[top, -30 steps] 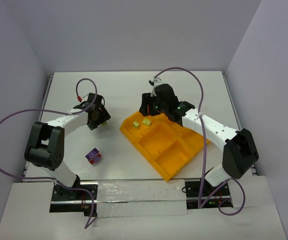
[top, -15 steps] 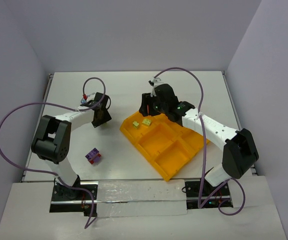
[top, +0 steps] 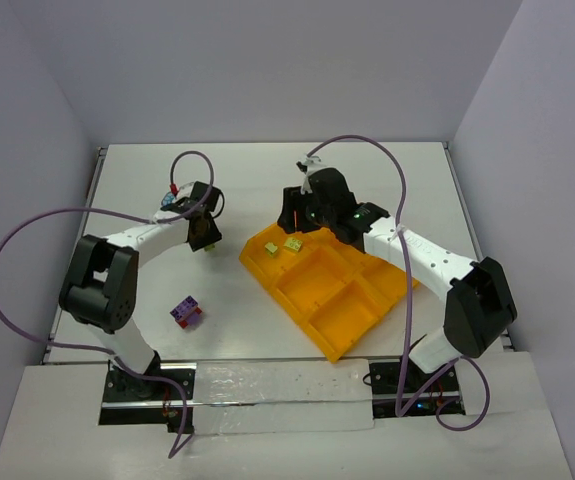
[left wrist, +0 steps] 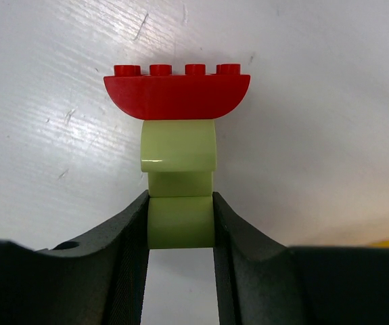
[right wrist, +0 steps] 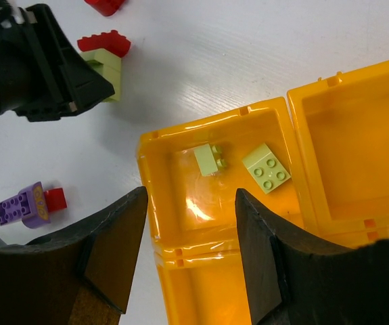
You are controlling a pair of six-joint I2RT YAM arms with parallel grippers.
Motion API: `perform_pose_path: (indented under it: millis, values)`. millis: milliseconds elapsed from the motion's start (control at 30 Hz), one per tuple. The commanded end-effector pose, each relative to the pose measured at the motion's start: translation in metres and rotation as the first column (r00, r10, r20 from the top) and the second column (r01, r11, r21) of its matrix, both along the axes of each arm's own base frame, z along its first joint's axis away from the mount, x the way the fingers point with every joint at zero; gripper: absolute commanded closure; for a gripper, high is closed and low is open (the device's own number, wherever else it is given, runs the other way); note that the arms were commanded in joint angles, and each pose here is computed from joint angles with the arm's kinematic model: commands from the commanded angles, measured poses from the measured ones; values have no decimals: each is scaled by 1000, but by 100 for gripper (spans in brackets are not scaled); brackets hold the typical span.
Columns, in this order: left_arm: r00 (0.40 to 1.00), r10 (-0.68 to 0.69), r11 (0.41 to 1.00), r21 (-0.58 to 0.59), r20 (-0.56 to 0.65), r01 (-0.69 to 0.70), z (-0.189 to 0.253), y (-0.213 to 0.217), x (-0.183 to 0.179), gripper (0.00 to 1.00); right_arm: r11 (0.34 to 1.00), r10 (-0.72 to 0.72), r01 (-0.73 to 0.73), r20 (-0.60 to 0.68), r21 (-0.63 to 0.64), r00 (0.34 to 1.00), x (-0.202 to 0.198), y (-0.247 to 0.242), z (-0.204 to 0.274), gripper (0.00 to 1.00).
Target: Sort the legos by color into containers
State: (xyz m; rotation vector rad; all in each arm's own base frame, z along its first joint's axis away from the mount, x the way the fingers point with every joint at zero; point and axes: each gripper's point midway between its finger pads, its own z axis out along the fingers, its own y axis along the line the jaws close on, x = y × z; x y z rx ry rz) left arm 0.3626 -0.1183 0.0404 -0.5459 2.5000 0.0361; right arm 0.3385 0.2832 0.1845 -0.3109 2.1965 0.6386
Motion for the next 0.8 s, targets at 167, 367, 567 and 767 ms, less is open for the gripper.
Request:
perform_pose_path:
  millis: [167,367,567,767]
  values:
    - [920,-164,938,-231,355,257,164,-43,-1,100,996,4,-14,113,93,994,-5,1,63,38]
    - [806,-259,816,-327,532,478,225,-76,-14,100,992,-5,-15,156,127,988,-13,-6,87,38]
    - [710,-326,650,-397,624,648,245,-103,-32,100,984,25,-59,203,167,979,-23,-8,108,38]
    - [609,-391,453,-432,690,780,255,-123,-56,100,899,206,-274,223,342,953,-46,6,129,36]
